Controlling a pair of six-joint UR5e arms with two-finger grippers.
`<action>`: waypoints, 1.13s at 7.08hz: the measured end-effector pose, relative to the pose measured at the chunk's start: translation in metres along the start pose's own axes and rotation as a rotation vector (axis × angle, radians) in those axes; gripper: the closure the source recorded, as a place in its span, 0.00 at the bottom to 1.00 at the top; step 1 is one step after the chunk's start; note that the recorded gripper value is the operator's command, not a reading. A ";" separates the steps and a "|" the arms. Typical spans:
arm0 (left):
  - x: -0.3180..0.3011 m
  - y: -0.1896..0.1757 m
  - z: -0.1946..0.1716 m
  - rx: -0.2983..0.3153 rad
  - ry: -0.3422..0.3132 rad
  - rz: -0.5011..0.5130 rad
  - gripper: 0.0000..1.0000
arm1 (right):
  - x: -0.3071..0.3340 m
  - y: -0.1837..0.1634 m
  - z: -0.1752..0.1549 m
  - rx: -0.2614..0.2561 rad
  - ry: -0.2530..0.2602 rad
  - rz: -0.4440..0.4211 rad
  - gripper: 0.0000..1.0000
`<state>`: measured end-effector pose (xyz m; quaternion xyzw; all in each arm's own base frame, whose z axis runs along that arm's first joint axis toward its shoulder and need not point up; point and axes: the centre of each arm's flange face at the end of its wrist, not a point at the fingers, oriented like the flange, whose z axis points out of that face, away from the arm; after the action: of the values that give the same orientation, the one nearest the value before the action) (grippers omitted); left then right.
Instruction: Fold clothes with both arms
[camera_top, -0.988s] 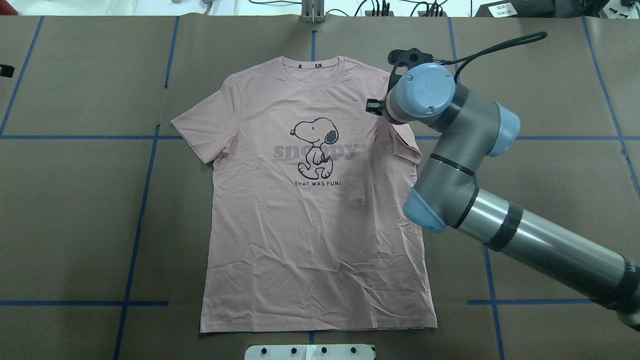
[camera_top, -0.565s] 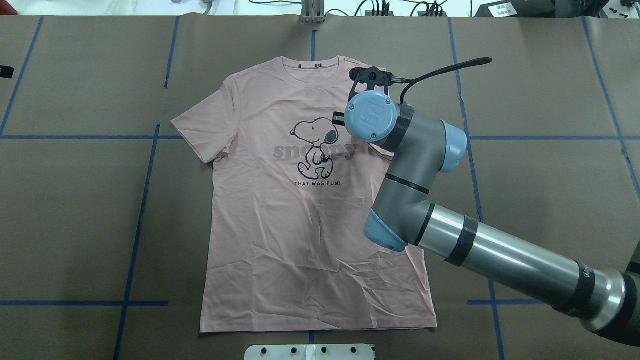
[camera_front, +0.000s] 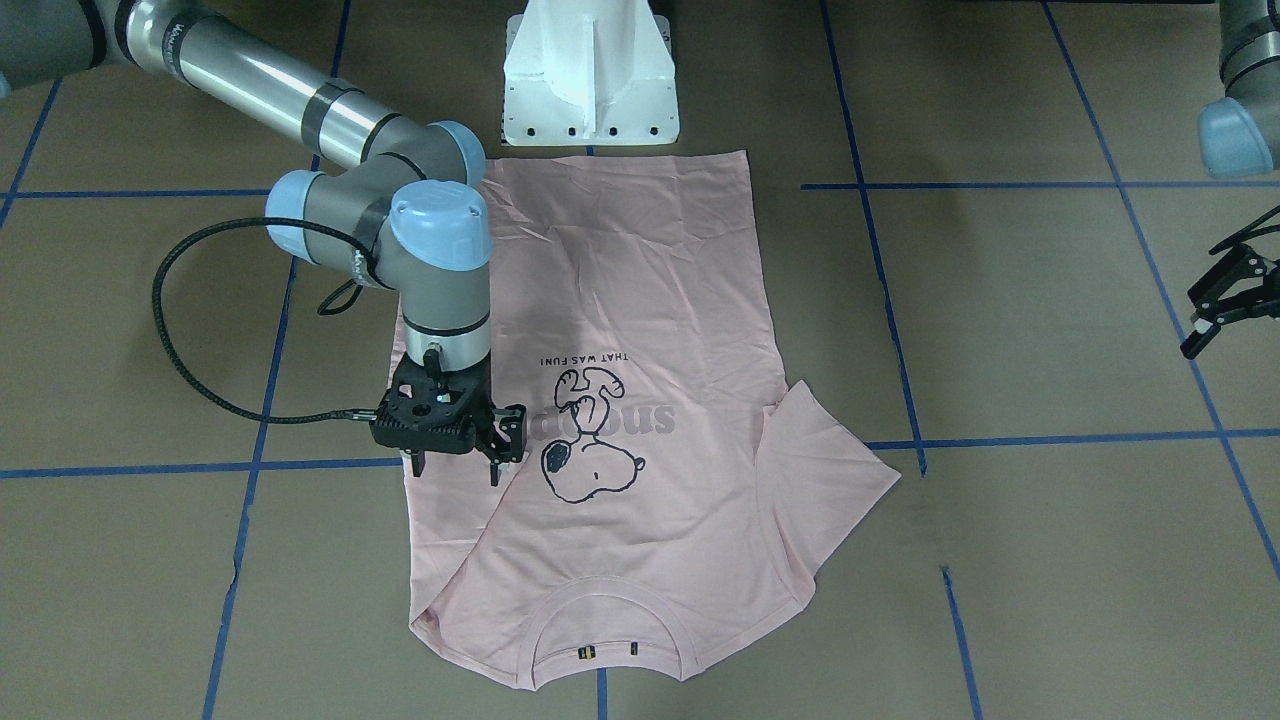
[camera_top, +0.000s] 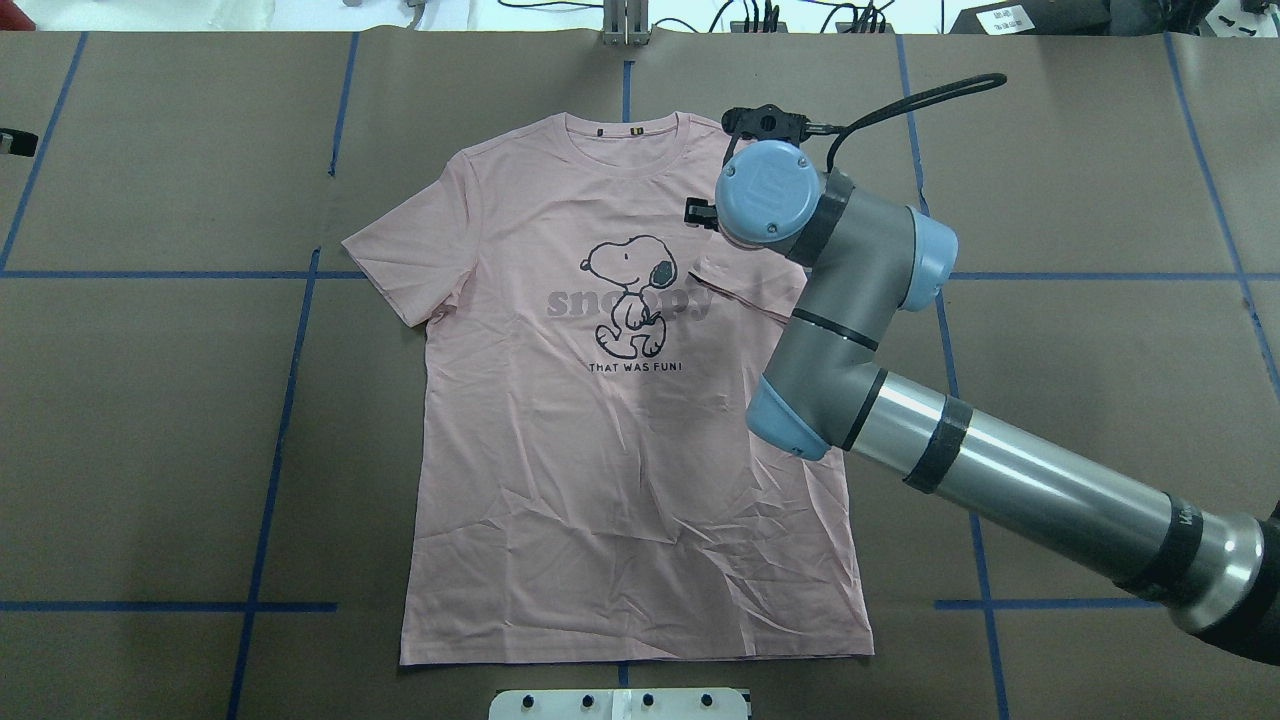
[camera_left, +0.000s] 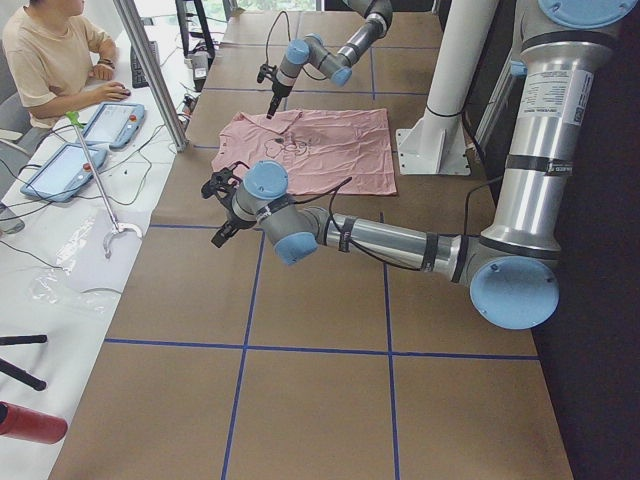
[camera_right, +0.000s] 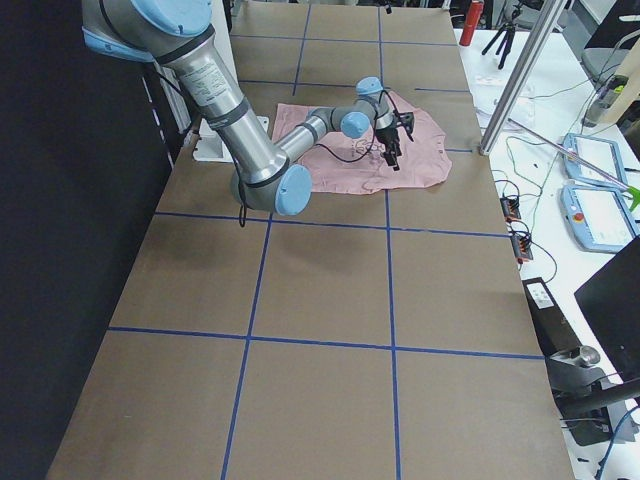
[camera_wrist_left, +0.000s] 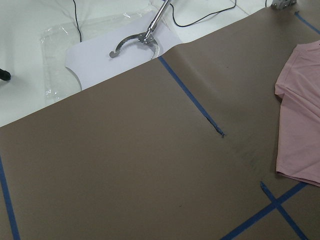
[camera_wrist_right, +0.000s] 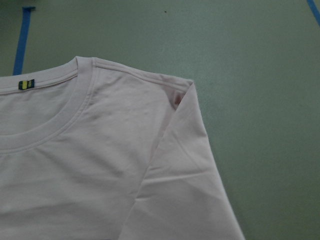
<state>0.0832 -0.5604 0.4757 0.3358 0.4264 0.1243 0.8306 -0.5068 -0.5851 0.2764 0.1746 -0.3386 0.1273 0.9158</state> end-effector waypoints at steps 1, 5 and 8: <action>0.022 -0.006 0.019 -0.003 0.008 -0.069 0.27 | 0.033 -0.027 -0.014 -0.052 -0.041 -0.065 0.00; 0.160 -0.013 0.156 0.019 -0.065 -0.407 0.43 | 0.197 -0.070 -0.068 -0.145 -0.156 -0.253 0.00; 0.196 0.002 0.231 0.013 -0.141 -0.456 0.43 | 0.211 -0.068 -0.075 -0.143 -0.163 -0.264 0.00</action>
<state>0.3851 -0.5671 0.4496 0.2439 0.4328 -0.0933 0.8628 -0.2845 -0.5917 0.3474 0.1616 -0.3940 -0.0334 0.9042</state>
